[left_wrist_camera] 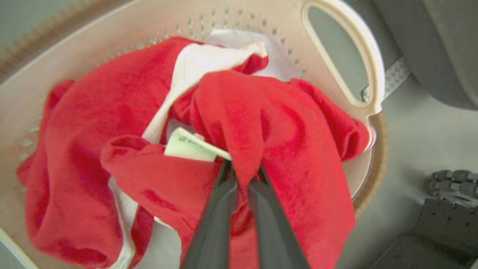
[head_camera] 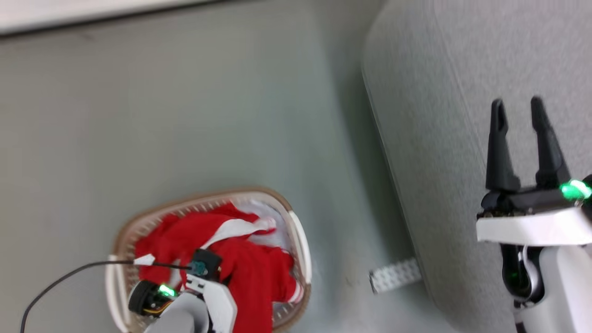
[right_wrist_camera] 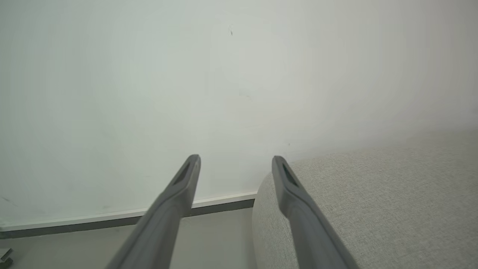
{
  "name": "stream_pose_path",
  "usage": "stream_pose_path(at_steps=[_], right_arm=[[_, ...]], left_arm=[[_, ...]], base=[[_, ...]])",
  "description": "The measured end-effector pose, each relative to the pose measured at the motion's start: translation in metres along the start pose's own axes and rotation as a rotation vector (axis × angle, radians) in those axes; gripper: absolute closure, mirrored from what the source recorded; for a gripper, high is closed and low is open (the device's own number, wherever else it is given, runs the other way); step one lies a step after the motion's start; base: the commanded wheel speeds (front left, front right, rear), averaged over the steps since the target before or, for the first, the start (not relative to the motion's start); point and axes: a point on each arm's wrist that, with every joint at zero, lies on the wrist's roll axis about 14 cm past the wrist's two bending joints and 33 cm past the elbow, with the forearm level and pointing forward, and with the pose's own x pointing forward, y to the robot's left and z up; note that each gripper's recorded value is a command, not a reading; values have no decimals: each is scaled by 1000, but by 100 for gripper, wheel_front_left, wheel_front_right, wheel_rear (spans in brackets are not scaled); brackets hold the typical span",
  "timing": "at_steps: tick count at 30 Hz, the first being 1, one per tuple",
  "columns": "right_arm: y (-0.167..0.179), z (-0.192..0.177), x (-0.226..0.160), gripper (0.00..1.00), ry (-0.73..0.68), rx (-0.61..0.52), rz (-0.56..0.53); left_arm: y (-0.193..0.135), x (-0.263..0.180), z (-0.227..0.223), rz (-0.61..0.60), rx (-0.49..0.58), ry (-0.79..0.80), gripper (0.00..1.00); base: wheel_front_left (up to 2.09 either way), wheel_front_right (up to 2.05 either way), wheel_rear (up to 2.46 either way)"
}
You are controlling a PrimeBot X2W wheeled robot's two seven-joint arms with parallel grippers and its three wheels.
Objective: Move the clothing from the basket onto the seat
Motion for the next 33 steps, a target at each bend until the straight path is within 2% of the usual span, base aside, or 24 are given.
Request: stream_pose_path(at_steps=[6,14,19,30,33], right_arm=[[15,26,-19,0,-50,57,26],[27,60,-49,0,-116,108,68],[43,70,-62,0,-137,123,118],[80,84,-78,0,-166,150,227],[90,81,-83,0,-156,152,257]], left_arm=[[10,-41,48,86,-79,-201,100],[-12,-105,108,98,-143,-489,100],[-10,-155,153,132,-172,-697,100],[-13,-271,228,214,-100,-1101,100],[-16,-292,240,236,-64,-1142,100]], base=[[0,0,0],[0,0,0],[0,0,0],[0,0,0],[0,0,0]])
